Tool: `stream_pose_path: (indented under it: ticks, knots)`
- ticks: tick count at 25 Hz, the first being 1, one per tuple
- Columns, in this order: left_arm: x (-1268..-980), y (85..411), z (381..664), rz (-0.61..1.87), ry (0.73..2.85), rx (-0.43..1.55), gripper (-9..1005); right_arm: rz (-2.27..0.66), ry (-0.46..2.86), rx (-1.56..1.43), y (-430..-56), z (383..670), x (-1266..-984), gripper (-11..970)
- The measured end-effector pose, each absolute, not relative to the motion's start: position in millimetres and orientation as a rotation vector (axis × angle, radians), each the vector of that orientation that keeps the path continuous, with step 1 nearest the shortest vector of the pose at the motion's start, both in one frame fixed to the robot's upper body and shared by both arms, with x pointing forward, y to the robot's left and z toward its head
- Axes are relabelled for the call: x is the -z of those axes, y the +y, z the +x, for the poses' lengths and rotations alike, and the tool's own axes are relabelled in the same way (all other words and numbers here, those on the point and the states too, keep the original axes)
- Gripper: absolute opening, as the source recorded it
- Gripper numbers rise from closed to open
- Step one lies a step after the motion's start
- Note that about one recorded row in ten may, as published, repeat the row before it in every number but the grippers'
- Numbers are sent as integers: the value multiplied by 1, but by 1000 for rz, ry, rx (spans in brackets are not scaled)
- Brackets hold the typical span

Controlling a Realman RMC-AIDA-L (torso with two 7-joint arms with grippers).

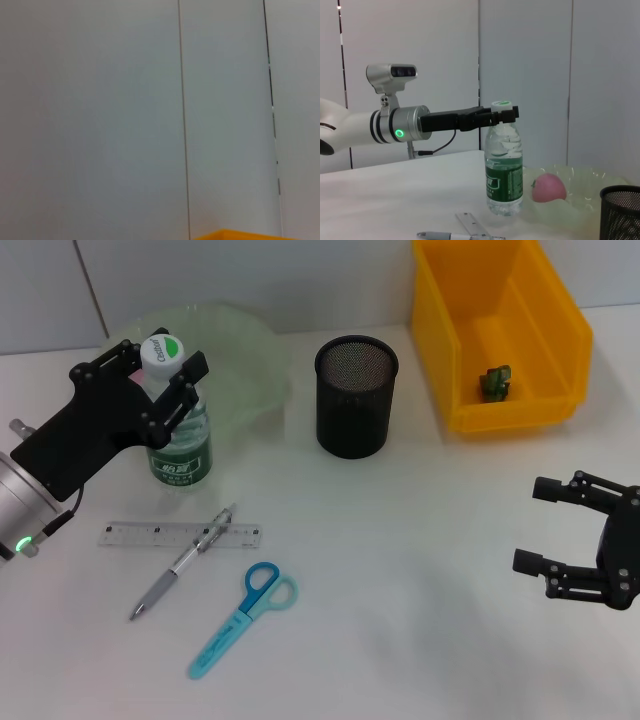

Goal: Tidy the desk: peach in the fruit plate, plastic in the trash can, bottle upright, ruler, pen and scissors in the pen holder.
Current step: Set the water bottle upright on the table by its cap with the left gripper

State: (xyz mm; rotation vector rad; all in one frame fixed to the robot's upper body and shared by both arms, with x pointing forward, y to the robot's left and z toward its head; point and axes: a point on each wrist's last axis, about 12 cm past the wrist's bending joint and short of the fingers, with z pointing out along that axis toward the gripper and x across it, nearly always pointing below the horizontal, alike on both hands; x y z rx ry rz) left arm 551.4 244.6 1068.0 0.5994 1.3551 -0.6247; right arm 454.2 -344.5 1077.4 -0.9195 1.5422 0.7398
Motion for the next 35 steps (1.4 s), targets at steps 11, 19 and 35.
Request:
stream_pose_path:
  ticks: [11, 19, 35]
  knots:
    - [-1063, 246, 551, 588, 1386, 616, 444, -927, 1534, -746, -342, 457, -1079, 833]
    - [-1059, 247, 550, 587, 1408, 601, 444, -928, 1531, -752, -341, 457, -1079, 833]
    - [-1055, 247, 548, 576, 1431, 599, 445, -938, 1529, -767, -338, 460, -1080, 834]
